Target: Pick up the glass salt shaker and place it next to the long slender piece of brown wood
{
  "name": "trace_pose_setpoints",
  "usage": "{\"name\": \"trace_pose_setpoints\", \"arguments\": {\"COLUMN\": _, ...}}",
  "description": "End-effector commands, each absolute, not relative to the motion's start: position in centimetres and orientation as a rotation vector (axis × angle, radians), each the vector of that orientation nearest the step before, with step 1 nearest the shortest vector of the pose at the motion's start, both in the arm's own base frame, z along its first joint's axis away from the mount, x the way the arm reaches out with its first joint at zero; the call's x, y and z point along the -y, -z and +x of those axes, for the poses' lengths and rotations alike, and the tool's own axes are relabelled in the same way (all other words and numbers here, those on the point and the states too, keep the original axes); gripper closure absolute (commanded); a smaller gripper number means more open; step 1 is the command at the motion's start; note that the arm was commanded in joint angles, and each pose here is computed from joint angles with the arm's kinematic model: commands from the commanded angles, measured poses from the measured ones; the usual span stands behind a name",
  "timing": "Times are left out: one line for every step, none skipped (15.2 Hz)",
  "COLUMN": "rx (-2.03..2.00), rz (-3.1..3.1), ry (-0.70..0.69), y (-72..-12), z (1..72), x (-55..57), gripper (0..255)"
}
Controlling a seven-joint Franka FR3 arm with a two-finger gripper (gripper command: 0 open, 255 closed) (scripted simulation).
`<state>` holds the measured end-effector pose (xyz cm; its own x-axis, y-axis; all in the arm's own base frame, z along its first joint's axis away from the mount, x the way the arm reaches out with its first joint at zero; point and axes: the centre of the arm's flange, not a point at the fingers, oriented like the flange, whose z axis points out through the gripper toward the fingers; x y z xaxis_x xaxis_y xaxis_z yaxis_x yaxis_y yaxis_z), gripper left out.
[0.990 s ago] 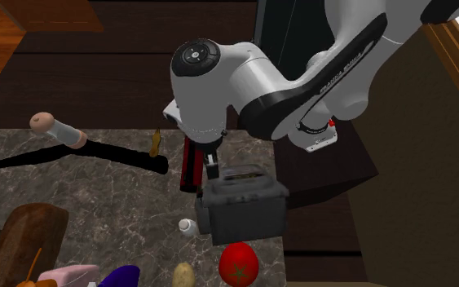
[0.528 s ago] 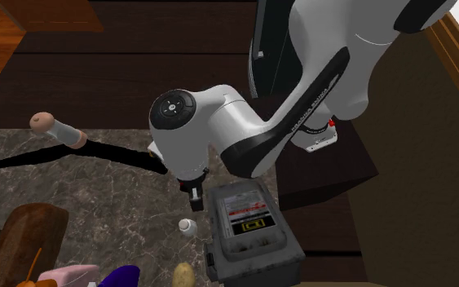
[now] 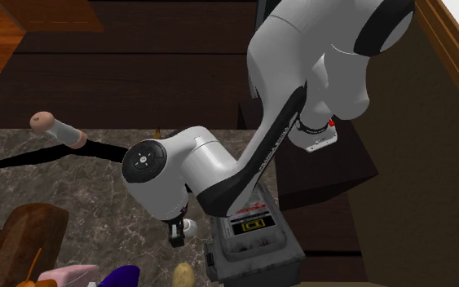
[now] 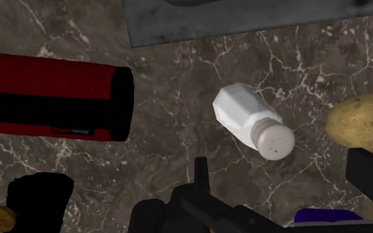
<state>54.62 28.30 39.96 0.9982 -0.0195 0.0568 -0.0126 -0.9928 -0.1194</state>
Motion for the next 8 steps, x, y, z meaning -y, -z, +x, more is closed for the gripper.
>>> {"name": "trace_pose_setpoints", "arguments": {"rx": -0.026, "rz": -3.017, "ry": 0.090, "y": -38.9, "z": 55.2, "x": -28.8, "gripper": 0}}
{"name": "trace_pose_setpoints", "arguments": {"rx": -0.026, "rz": -3.017, "ry": 0.090, "y": -38.4, "z": 55.2, "x": -28.9, "gripper": 0}}
{"name": "trace_pose_setpoints", "arguments": {"rx": -0.026, "rz": -3.017, "ry": 0.090, "y": -37.9, "z": 55.3, "x": -28.9, "gripper": 0}}
{"name": "trace_pose_setpoints", "arguments": {"rx": -0.026, "rz": -3.017, "ry": 0.090, "y": -37.4, "z": 55.3, "x": -29.0, "gripper": 0}}
{"name": "trace_pose_setpoints", "arguments": {"rx": -0.026, "rz": -3.017, "ry": 0.090, "y": -36.9, "z": 55.3, "x": -29.1, "gripper": 0}}
{"name": "trace_pose_setpoints", "arguments": {"rx": -0.026, "rz": -3.017, "ry": 0.090, "y": -36.3, "z": 55.4, "x": -29.1, "gripper": 0}}
{"name": "trace_pose_setpoints", "arguments": {"rx": -0.026, "rz": -3.017, "ry": 0.090, "y": -36.0, "z": 55.4, "x": -29.2, "gripper": 0}}
{"name": "trace_pose_setpoints", "arguments": {"rx": -0.026, "rz": -3.017, "ry": 0.090, "y": -36.0, "z": 55.4, "x": -29.2, "gripper": 0}}
